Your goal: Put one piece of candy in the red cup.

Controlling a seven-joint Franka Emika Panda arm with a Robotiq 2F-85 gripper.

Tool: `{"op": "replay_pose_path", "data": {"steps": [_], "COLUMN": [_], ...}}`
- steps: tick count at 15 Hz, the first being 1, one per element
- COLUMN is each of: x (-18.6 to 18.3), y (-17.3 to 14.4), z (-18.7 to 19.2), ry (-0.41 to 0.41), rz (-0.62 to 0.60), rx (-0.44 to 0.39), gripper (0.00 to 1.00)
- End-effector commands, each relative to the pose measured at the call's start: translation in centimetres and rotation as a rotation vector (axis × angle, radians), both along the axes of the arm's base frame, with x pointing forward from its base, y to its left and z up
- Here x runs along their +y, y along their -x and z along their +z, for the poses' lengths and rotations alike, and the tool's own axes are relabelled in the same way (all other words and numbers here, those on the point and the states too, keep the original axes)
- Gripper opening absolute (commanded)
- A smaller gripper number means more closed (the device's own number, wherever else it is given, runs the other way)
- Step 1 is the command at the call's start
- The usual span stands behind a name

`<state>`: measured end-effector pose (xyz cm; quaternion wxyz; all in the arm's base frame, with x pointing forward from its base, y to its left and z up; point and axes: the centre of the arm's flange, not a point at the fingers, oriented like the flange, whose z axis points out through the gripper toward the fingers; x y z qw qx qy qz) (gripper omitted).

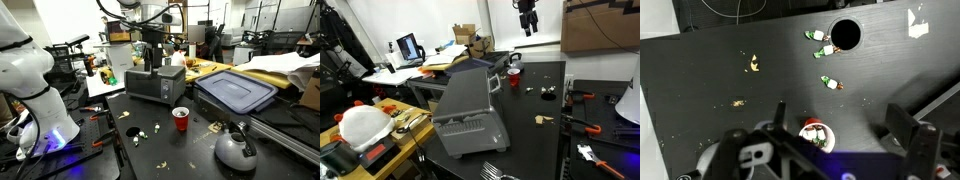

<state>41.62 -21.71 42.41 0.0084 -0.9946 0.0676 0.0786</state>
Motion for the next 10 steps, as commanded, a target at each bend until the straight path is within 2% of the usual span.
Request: {"op": "replay_pose_path", "data": {"steps": [1,10], "x": [0.07,0.09], "y": [0.63,-0.03], "z": [0.85,0.06], "ry": [-0.011,-0.008], "rz": [0.063,0.043], "rx": [-0.005,-0.003], "gripper": [1.00,1.00]}}
